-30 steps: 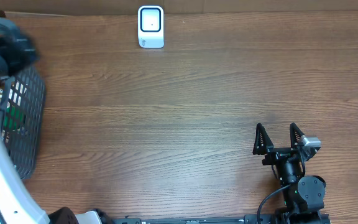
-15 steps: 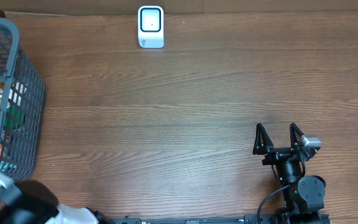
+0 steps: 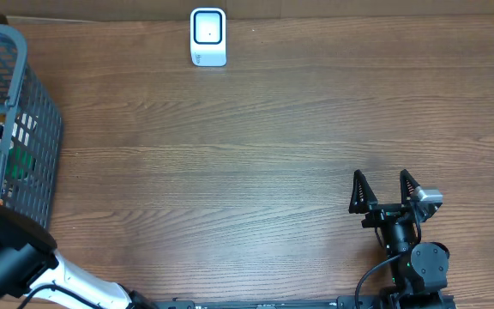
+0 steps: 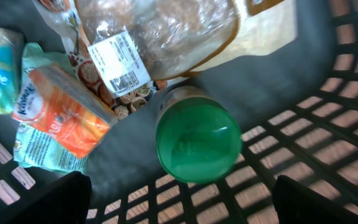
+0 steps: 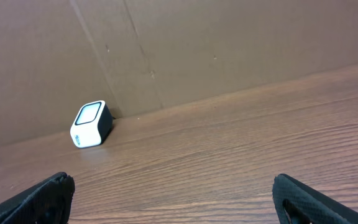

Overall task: Scan the item barcode
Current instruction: 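Move the left gripper over the grey basket and reach inside, then grasp the green-capped jar in the basket with the left gripper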

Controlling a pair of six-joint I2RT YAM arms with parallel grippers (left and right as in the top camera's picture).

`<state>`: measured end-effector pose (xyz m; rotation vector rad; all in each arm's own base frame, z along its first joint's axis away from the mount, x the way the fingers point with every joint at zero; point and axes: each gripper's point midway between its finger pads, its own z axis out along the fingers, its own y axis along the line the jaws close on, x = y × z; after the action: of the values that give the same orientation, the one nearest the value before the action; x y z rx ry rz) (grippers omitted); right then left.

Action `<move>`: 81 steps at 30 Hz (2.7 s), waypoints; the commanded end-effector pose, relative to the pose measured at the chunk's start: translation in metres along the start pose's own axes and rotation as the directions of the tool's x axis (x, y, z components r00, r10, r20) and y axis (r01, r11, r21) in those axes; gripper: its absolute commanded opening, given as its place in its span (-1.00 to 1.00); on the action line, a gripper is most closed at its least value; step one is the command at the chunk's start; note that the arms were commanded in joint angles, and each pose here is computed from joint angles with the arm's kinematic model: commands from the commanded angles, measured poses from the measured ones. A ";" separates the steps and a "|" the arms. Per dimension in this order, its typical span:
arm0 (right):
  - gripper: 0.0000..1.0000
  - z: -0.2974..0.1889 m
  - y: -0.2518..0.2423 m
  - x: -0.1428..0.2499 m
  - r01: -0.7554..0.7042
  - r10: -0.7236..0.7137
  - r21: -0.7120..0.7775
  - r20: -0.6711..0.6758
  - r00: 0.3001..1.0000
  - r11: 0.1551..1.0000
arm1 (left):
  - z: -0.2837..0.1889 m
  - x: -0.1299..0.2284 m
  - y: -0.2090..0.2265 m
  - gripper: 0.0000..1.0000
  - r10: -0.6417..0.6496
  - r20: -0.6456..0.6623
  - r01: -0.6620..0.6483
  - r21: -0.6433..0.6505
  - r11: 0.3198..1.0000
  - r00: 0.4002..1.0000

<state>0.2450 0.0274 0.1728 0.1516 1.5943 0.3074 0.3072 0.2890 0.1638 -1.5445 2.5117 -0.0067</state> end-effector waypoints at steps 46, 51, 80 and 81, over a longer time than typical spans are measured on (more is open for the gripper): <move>1.00 0.000 0.000 0.002 0.015 -0.015 -0.004 0.002 1.000 1.000 | 0.075 0.011 -0.014 0.93 0.169 -0.029 -0.168 0.005 0.986 0.985; 1.00 0.000 0.000 0.002 0.015 -0.015 -0.004 0.002 1.000 1.000 | 0.071 0.013 -0.014 0.91 0.168 -0.033 -0.167 0.008 0.986 0.985; 1.00 0.000 0.000 0.002 0.015 -0.015 -0.004 0.002 1.000 1.000 | 0.039 0.015 0.003 0.98 0.155 -0.058 -0.160 -0.090 0.983 0.986; 1.00 0.000 0.000 0.002 0.015 -0.015 -0.004 0.002 1.000 1.000 | 0.042 0.016 0.004 0.98 0.154 -0.066 -0.160 -0.093 0.983 0.986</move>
<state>0.2450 0.0274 0.1728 0.1516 1.5943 0.3074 0.3065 0.2794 0.1185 -1.4072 2.6953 0.0778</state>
